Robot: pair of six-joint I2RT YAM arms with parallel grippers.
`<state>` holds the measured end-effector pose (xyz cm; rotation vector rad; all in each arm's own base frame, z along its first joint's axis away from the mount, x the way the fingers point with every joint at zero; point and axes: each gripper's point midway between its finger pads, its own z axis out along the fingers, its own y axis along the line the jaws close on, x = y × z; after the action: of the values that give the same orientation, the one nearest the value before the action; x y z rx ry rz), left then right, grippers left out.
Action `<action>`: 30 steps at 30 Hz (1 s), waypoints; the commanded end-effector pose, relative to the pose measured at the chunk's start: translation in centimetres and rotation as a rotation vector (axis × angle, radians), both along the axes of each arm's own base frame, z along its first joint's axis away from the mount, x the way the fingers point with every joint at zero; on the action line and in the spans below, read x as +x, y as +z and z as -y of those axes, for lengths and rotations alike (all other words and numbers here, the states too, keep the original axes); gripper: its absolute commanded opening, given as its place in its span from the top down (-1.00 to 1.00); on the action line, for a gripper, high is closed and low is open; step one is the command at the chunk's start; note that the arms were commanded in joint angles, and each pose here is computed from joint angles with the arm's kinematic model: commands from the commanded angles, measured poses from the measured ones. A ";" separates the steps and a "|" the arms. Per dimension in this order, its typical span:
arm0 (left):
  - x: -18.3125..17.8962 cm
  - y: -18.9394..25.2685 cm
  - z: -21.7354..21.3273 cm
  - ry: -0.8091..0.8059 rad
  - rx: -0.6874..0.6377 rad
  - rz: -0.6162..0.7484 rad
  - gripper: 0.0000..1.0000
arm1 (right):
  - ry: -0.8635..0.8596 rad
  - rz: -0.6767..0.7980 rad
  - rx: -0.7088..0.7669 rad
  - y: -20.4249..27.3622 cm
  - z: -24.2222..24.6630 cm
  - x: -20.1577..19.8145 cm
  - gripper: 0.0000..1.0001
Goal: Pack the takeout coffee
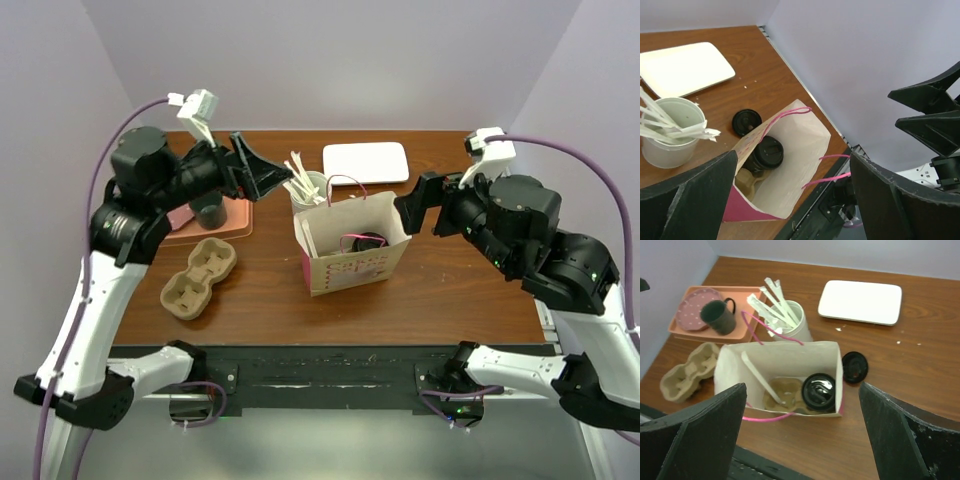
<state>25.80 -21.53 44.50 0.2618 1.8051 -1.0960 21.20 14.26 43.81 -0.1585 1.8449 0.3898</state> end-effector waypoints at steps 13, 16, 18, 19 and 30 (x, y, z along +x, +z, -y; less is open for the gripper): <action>-4.3 1.3 -4.3 0.140 -0.025 0.234 -1.00 | -0.091 -0.051 0.296 1.9 1.7 -2.0 -0.96; -4.0 0.5 -4.1 0.141 -0.016 0.201 -1.00 | -0.088 -0.037 0.306 2.2 1.6 -1.9 -0.96; -4.1 0.8 -4.3 0.146 -0.023 0.212 -1.00 | -0.093 -0.030 0.312 2.4 1.7 -1.8 -0.96; -4.2 0.9 -4.3 0.149 -0.024 0.217 -1.00 | -0.092 -0.028 0.311 2.4 1.6 -1.8 -0.96; -4.1 1.7 -4.3 0.149 -0.040 0.251 -1.00 | -0.081 -0.004 0.323 3.0 1.4 -1.7 -0.96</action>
<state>21.75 -17.27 44.28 0.2093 1.6302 -0.9493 19.07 12.98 45.55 0.0960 1.8156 0.6059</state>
